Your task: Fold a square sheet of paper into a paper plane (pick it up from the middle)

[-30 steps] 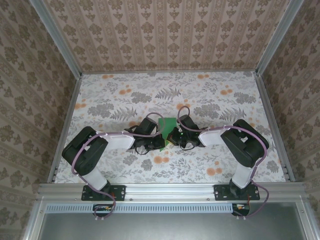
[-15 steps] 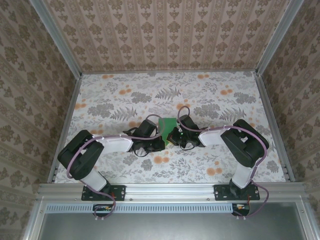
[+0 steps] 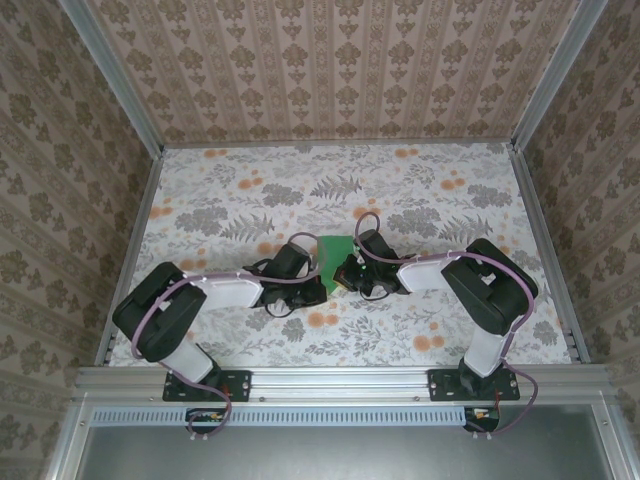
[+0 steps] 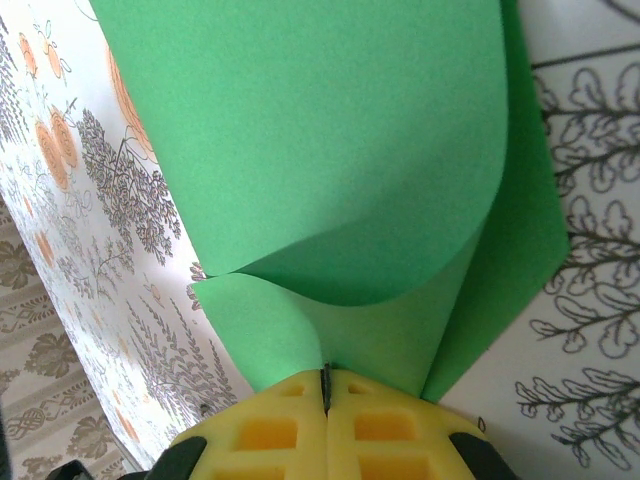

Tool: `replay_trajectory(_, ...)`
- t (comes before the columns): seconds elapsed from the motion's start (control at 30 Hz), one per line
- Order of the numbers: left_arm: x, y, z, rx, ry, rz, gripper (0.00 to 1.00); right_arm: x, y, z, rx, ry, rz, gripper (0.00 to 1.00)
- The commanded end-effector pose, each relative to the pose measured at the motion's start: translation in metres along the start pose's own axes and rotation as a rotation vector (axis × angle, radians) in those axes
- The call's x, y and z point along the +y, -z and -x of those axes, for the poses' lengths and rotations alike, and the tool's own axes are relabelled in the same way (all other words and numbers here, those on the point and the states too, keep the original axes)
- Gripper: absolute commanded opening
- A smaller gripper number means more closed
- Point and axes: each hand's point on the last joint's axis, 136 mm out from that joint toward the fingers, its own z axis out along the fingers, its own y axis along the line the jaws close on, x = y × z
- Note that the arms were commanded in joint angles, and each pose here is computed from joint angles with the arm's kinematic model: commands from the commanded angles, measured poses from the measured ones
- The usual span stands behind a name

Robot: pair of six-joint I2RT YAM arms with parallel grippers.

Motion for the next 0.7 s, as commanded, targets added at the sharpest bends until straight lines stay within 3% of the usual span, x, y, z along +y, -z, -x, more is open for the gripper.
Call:
replay_trajectory(0.0, -0.016, 0.017, 0.012, -0.060, -0.041, -0.035, 0.08, -0.061, 0.002, -0.004, -0.026, -0.073, -0.213, 0.00)
replay_trajectory(0.43, 0.012, -0.012, 0.015, 0.023, 0.005, 0.089, 0.03, -0.037, 0.004, 0.000, -0.016, -0.009, -0.131, 0.00)
replay_trajectory(0.67, 0.034, -0.012, 0.004, 0.060, 0.032, 0.170, 0.00, -0.002, 0.015, 0.006, 0.006, 0.202, -0.056, 0.00)
